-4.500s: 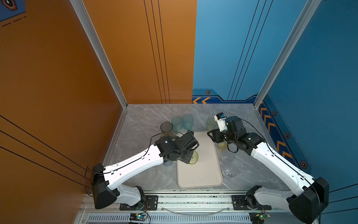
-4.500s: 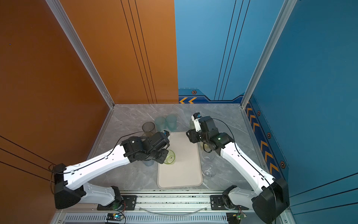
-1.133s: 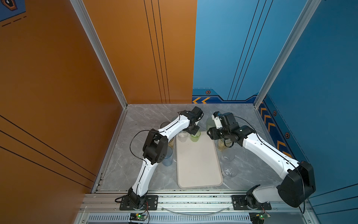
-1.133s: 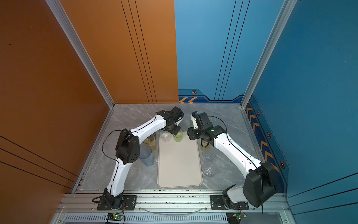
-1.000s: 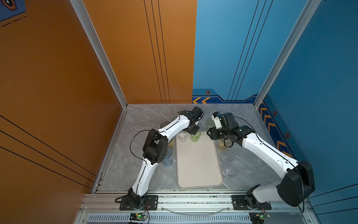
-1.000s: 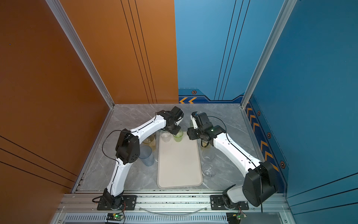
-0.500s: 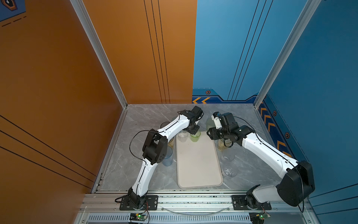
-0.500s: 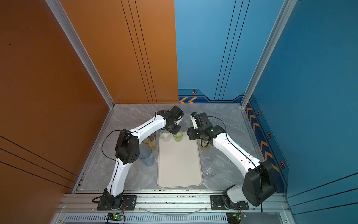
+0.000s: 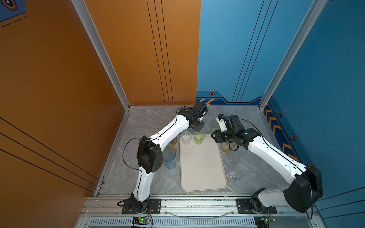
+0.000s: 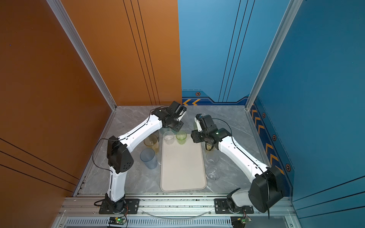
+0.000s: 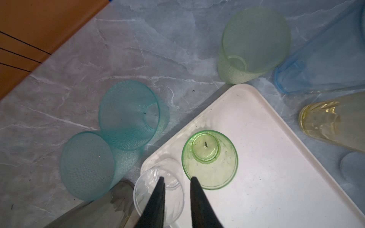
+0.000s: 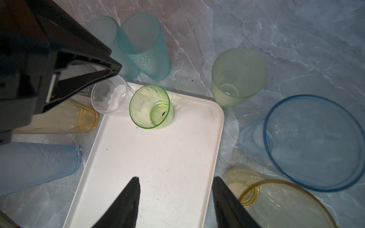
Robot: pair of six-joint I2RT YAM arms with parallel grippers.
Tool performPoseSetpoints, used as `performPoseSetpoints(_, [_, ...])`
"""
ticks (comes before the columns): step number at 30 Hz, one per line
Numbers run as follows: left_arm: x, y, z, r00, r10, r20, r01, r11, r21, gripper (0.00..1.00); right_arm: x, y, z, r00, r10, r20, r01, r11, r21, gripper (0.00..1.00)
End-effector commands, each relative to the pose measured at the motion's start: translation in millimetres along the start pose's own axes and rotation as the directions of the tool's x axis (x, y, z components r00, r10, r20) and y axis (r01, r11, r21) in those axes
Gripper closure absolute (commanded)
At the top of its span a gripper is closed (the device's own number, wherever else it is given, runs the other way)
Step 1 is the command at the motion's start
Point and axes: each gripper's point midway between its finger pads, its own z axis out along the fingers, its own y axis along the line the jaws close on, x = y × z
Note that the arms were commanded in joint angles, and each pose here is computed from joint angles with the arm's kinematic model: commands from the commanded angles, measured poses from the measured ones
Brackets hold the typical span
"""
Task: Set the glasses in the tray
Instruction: 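Reach the right gripper to the tall clear cup while the left gripper lifts away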
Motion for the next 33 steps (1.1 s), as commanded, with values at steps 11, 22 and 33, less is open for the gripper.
performPoseSetpoints(11, [32,3,-115,0.946,-0.034,0.321,0.042,0.999,-0.020,0.76,59,-50,-120,0.996,0.091,0.020,-0.093,0.971,0.219,0.52])
performPoseSetpoints(22, [71,30,-144,0.907,-0.112,0.406,0.130,0.991,-0.017,0.76,164,-68,-124,0.919,0.328,-0.219,-0.250,0.914,0.320,0.70])
performPoseSetpoints(33, [83,41,-129,0.907,-0.172,0.383,0.178,0.984,0.020,0.76,219,-66,-117,0.836,0.443,-0.323,-0.324,0.874,0.362,0.76])
